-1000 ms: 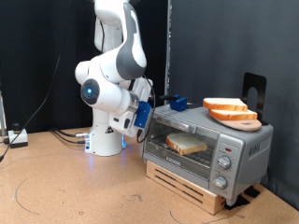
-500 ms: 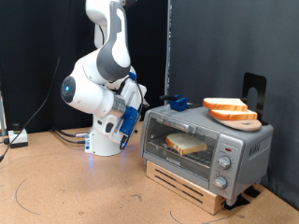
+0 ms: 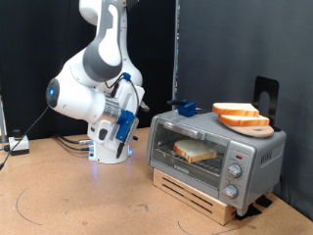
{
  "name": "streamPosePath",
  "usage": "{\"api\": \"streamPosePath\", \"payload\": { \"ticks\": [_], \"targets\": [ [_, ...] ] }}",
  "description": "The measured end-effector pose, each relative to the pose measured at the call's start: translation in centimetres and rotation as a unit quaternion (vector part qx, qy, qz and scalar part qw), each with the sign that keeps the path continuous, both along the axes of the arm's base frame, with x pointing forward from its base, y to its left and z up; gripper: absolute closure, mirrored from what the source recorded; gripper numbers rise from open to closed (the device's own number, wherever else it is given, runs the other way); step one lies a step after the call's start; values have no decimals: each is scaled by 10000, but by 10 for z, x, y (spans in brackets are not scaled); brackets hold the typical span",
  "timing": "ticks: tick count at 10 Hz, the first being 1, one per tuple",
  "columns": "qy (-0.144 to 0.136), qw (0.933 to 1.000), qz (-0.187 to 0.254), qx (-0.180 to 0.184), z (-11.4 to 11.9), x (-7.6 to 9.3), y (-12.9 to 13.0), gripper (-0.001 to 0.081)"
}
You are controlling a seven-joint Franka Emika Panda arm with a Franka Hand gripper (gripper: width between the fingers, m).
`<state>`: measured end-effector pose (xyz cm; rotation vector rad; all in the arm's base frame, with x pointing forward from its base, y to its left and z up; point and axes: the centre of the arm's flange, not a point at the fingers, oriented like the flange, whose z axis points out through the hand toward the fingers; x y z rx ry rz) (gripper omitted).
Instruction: Make a piece of toast with the oven
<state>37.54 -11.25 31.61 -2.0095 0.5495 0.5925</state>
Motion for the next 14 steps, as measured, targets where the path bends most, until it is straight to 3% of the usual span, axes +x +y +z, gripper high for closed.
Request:
{"api": "streamPosePath", "payload": {
  "ticks": [4, 5, 6, 8, 9, 10, 12, 14],
  "targets": [
    [69, 9994, 35, 325, 10, 30, -44, -2],
    [104, 9989, -371, 257, 10, 42, -55, -2],
    [206, 9975, -644, 226, 9, 48, -60, -2],
    [124, 9979, -498, 406, 10, 48, -54, -2],
    [42, 9966, -572, 595, 11, 57, -49, -2],
    [-4, 9962, -437, 753, 10, 68, -42, -2],
    [237, 9939, 339, 1025, 8, 88, -27, -2],
    [130, 9947, 520, 878, 1, 111, -19, -2]
  ]
}}
